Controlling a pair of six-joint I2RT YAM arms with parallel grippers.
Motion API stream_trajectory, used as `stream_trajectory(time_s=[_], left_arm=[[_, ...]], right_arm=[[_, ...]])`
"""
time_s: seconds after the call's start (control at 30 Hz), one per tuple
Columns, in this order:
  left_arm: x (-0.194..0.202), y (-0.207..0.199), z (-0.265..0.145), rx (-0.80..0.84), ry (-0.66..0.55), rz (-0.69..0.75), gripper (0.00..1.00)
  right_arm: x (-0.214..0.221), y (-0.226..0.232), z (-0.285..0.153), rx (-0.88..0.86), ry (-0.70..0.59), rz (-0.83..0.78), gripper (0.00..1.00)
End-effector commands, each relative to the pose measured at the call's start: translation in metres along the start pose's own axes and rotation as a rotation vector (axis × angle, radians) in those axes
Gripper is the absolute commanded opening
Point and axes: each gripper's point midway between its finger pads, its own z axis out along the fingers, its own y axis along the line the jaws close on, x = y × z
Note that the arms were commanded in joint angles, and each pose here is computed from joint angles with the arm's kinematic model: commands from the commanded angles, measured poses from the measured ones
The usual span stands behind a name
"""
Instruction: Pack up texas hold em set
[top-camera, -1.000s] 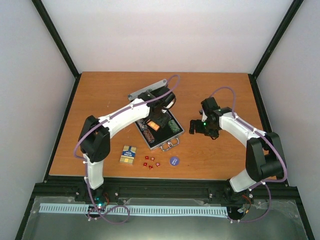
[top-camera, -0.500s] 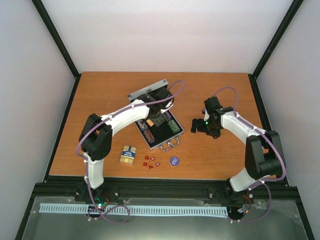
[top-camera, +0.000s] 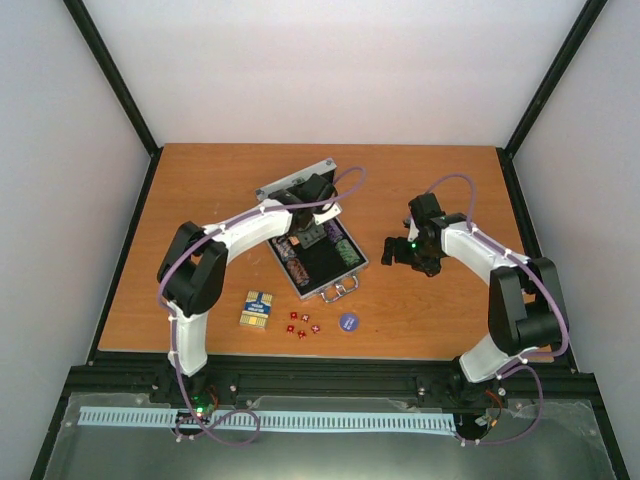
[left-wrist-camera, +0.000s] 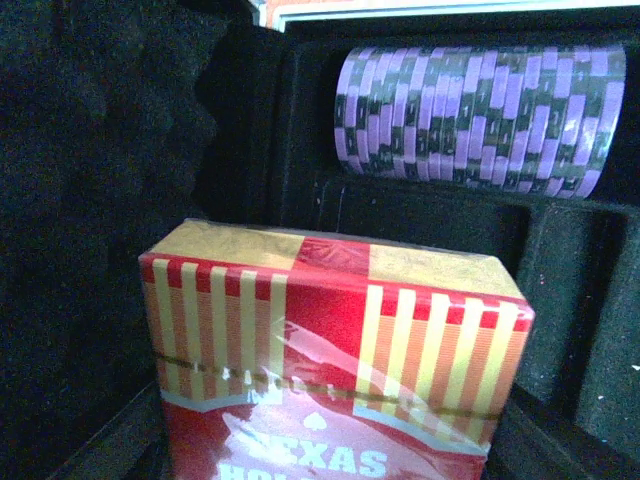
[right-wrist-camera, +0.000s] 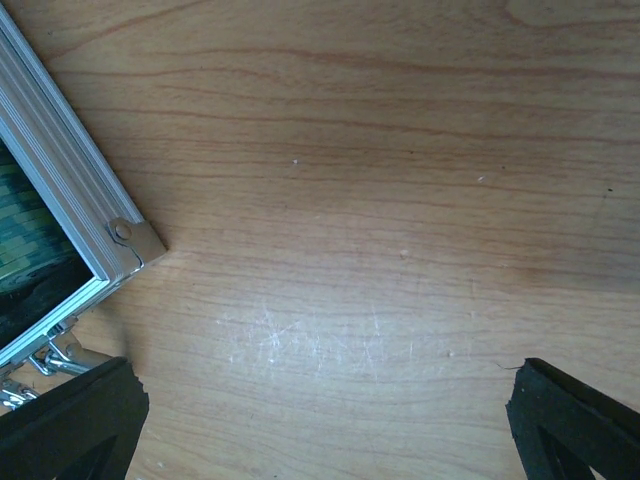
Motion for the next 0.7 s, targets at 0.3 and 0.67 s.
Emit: stream_trajectory(time_s=[0.3,0.67], left_arm=[[-0.012,-0.01,0.023,0.067,-0.007,0.063,0.22],[-0.02,0.007,0.022,-0.008,-0.03,0.027,0.8]], right_arm=[[-0.004,-0.005,0.008,0.002,0.007,0.022,1.0],[0.0,-0.006,0.012,-0.007,0.019,0.023,1.0]])
